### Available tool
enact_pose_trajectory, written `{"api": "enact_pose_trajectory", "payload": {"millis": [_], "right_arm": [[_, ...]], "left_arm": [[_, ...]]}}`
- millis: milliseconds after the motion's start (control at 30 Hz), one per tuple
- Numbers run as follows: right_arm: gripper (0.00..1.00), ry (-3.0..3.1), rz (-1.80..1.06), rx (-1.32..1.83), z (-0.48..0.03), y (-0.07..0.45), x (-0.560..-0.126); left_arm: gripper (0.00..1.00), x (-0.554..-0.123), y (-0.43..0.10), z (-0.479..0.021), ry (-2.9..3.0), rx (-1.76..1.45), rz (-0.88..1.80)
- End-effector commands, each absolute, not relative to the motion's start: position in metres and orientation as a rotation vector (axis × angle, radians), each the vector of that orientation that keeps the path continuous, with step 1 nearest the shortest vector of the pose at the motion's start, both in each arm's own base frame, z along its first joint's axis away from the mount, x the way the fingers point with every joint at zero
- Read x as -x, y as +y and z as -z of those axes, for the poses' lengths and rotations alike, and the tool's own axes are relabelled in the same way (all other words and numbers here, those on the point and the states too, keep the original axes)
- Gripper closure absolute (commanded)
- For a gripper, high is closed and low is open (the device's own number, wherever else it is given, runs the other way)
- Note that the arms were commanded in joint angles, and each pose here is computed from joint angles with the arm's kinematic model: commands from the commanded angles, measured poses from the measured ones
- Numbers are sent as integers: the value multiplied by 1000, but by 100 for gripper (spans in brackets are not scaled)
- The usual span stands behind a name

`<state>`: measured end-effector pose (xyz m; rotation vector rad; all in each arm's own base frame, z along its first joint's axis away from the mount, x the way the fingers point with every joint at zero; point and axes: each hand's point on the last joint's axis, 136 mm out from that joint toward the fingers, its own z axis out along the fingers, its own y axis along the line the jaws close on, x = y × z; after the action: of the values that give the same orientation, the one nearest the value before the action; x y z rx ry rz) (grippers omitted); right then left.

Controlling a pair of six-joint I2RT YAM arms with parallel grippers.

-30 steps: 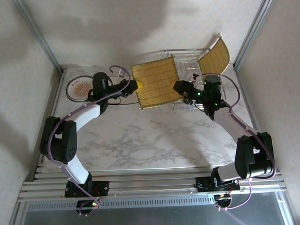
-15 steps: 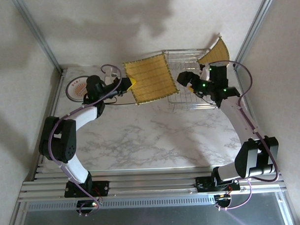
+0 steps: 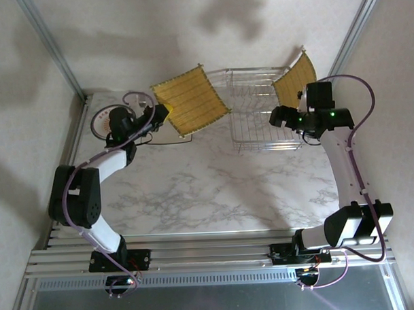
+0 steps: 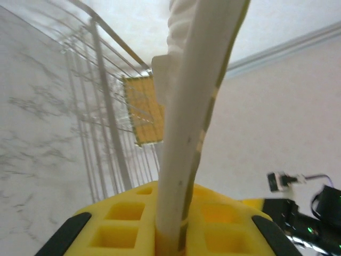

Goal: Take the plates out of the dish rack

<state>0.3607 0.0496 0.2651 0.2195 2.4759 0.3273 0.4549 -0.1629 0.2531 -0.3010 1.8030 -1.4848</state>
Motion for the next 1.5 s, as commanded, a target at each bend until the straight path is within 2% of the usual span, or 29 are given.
{"api": "enact_pose_trajectory", "payload": {"millis": [0, 333, 733, 1033, 1467], "right_arm": [[1, 2494, -227, -174, -278, 38, -345], [1, 2572, -103, -117, -274, 26, -344], [1, 2624, -38, -52, -259, 22, -362], [1, 2653, -41, -44, -249, 24, -375], [1, 2695, -33, -40, -233, 25, -384]], "left_arm": [[100, -453, -140, -299, 1627, 307, 1357], [100, -444, -87, -288, 1414, 656, 1251], [100, -414, -59, -262, 1251, 935, 1044], [100, -409, -66, -228, 1157, 1085, 1030], [100, -459, -102, -186, 1156, 1157, 1071]]}}
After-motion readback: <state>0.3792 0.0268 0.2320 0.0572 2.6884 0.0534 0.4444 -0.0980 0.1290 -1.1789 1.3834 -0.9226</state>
